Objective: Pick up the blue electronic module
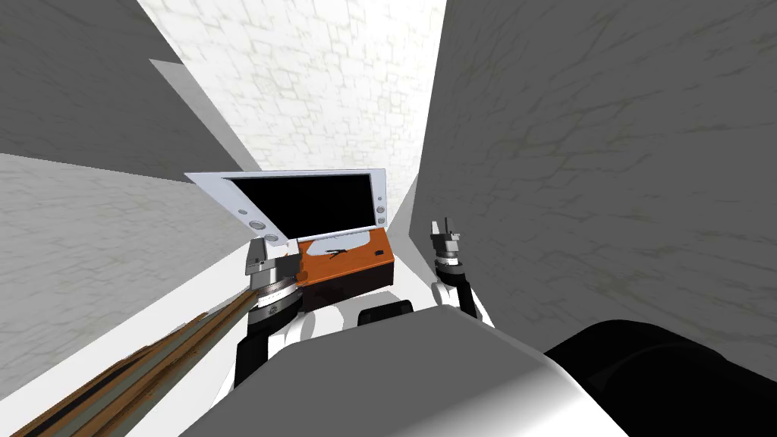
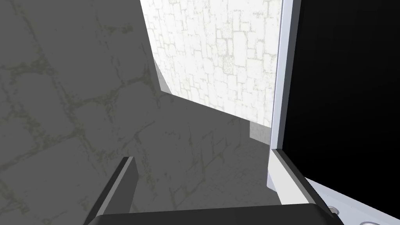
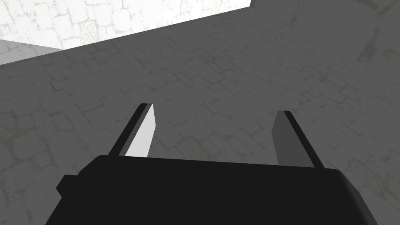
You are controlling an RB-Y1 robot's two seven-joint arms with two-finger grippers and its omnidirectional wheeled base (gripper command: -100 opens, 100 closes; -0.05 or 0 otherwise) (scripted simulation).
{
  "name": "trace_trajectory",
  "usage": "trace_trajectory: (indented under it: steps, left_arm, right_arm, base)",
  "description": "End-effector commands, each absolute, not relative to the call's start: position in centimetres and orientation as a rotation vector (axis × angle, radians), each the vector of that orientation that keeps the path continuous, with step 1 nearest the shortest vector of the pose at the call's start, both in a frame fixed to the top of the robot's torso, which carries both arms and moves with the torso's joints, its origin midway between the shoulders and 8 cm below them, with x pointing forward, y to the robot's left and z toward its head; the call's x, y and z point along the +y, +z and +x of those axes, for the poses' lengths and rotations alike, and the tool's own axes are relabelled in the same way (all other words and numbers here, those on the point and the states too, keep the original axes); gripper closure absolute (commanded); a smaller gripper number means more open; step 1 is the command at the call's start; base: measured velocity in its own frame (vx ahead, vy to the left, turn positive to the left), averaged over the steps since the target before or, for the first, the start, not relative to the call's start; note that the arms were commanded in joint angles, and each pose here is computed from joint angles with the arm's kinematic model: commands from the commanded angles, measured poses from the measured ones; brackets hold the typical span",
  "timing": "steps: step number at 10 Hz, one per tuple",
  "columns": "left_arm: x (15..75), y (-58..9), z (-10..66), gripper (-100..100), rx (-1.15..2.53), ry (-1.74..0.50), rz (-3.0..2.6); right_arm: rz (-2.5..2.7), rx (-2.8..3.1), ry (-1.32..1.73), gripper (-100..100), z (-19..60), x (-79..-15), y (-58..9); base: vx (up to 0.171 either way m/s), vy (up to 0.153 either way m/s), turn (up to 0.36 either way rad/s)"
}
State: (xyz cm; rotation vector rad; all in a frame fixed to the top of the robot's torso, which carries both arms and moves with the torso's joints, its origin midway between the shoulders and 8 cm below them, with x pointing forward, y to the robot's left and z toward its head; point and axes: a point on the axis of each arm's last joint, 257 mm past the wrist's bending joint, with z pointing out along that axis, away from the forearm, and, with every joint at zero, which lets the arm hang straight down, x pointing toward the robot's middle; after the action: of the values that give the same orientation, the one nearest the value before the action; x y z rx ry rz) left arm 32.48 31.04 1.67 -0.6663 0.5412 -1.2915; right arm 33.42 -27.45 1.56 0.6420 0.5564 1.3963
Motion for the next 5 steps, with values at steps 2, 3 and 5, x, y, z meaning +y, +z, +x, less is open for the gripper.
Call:
trace_trajectory:
  steps: [2, 3, 5]
  left_arm:
    - [31.0, 1.7, 32.5, 0, 0.541, -1.292, -0.666]
    - [31.0, 1.7, 32.5, 0, 0.541, -1.292, -0.666]
    - [31.0, 1.7, 32.5, 0, 0.541, -1.292, -0.666]
  right_arm:
    - [0.611, 0.663, 1.365, -100, 34.2, -26.2, 0.0]
    - [0.602, 0.707, 1.348, -100, 34.5, -25.8, -0.8]
    - [0.583, 0.81, 1.303, -100, 35.2, -24.8, -3.0]
  base:
    - [-0.062, 0.003, 0.123]
    - [-0.086, -0.003, 0.128]
    - [-0.101, 0.013, 0.169]
